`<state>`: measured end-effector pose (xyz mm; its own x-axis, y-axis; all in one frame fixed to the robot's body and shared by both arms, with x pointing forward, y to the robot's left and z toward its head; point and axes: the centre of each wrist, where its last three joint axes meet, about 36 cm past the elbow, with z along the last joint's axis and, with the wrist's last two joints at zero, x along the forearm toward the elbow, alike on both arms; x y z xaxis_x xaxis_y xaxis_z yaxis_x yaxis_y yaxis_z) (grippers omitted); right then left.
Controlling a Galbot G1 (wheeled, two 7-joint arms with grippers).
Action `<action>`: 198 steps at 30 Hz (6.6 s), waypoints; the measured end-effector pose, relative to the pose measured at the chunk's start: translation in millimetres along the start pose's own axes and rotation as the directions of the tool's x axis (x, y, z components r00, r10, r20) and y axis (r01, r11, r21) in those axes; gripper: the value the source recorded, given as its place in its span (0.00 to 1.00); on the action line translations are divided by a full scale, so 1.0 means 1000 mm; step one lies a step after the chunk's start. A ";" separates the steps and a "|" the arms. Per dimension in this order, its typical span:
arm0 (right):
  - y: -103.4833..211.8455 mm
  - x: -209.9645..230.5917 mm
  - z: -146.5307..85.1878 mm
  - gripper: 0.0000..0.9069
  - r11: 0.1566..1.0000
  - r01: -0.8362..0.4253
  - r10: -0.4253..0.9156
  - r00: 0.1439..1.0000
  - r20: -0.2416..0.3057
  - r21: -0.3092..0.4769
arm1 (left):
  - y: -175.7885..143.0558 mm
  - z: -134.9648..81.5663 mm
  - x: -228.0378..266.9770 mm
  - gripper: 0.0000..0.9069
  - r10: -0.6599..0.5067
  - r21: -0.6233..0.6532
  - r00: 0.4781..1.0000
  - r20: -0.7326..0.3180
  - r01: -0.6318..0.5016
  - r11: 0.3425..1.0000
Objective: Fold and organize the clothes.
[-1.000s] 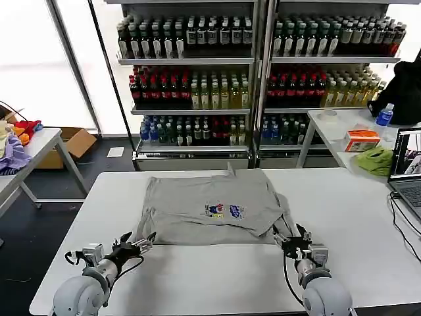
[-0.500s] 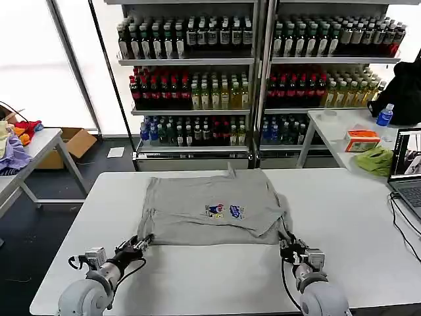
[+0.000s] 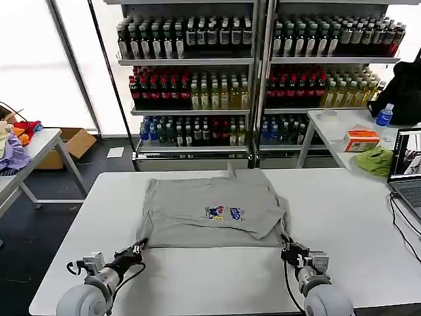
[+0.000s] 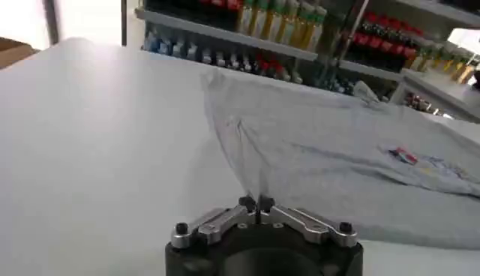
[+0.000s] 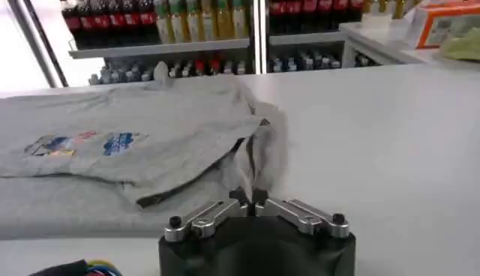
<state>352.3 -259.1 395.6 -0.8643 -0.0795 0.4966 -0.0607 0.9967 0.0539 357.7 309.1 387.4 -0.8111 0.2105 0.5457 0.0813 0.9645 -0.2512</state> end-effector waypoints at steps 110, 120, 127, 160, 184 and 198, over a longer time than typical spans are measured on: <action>0.019 -0.248 -0.142 0.00 0.966 0.255 -0.251 0.964 -0.088 0.038 | 0.099 -0.117 -0.111 0.01 0.067 -0.159 0.995 -0.073 -0.078 0.984; 0.021 -0.250 -0.140 0.00 0.967 0.254 -0.249 0.964 -0.096 0.036 | 0.100 -0.107 -0.103 0.01 0.080 -0.173 0.992 -0.092 -0.095 0.980; 0.025 -0.251 -0.140 0.00 0.966 0.257 -0.254 0.963 -0.091 0.018 | 0.096 -0.101 -0.103 0.01 0.090 -0.161 0.992 -0.093 -0.104 0.981; -0.015 -0.119 -0.145 0.00 0.941 0.326 -0.310 0.938 0.154 -0.089 | 0.063 -0.120 -0.036 0.01 0.128 -0.162 0.986 0.102 -0.111 0.981; -0.046 0.025 -0.063 0.00 0.960 0.265 -0.257 0.962 0.091 -0.088 | 0.022 -0.072 0.053 0.01 0.139 -0.204 0.988 0.067 -0.122 0.971; -0.039 0.053 -0.019 1.00 0.969 0.233 -0.236 0.972 -0.025 -0.080 | 0.011 -0.021 0.095 0.07 0.069 -0.241 0.997 -0.032 -0.075 0.968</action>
<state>318.6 -302.9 436.3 -0.8130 -0.3125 0.4913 -0.2202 0.9461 0.2374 293.3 343.1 452.9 -0.7847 0.2817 0.5522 0.2789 0.9560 -0.0914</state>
